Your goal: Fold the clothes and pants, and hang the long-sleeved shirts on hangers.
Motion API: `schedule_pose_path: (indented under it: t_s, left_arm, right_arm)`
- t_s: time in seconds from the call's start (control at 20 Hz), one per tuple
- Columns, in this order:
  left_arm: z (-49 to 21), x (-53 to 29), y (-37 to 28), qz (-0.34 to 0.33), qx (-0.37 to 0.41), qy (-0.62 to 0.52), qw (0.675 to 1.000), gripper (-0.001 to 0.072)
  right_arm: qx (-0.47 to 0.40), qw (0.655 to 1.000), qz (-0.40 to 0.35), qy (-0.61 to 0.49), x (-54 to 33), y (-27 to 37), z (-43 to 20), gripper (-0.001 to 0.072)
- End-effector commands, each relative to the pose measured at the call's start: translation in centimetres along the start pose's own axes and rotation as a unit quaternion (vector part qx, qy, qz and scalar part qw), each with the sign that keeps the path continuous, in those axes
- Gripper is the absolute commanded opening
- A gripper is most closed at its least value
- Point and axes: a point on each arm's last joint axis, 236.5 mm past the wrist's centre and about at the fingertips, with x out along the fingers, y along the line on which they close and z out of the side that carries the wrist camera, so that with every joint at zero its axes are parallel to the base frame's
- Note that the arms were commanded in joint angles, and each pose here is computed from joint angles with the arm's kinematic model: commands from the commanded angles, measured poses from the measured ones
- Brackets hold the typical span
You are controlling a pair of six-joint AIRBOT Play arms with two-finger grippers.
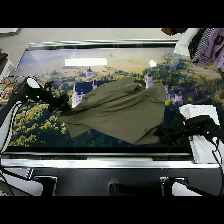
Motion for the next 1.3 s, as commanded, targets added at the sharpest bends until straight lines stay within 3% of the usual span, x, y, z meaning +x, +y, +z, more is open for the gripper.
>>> schedule_pose_path:
  t_s: [0.0, 0.2, 0.35, 0.55, 0.7, 0.85, 1.1, 1.25]
  left_arm:
    - [0.0, 0.0, 0.0, 0.000, 0.000, -0.001, 1.000, 0.0019]
    - [-0.1, 0.0, 0.0, 0.000, 0.000, 0.001, 1.000, 0.0019]
    - [0.2, -0.9, -0.1, -0.003, 0.001, -0.008, 1.000, 0.0019]
    - [2.2, -8.3, -2.0, -0.026, 0.020, -0.085, 0.996, 0.0018]
    - [2.8, -18.8, -4.4, -0.045, 0.050, -0.203, 0.977, 0.0018]
    - [-0.3, -30.8, -7.1, -0.064, 0.072, -0.337, 0.937, 0.0018]
    - [-11.2, -44.7, -8.8, -0.083, 0.060, -0.513, 0.852, 0.0018]
    - [-16.6, -49.0, -7.3, -0.061, 0.017, -0.589, 0.806, 0.0018]
  right_arm:
    - [-0.002, 1.000, 0.021, -0.019, 0.4, 1.3, 0.8, 0.0474]
    - [-0.081, 0.997, -0.007, 0.012, 3.1, 3.7, -1.5, 0.0032]
    - [-0.111, 0.994, 0.010, -0.021, 0.9, 6.4, -0.5, 0.0031]
    - [-0.221, 0.956, 0.047, -0.185, -12.3, 16.5, 3.7, 0.0030]
    - [-0.308, 0.883, 0.072, -0.346, -25.9, 25.7, 2.6, 0.0030]
    - [-0.368, 0.790, 0.095, -0.481, -38.2, 31.9, -3.8, 0.0030]
    - [-0.402, 0.651, 0.144, -0.628, -49.8, 34.8, -17.2, 0.0030]
    - [-0.384, 0.606, 0.174, -0.674, -52.9, 34.3, -21.7, 0.0030]
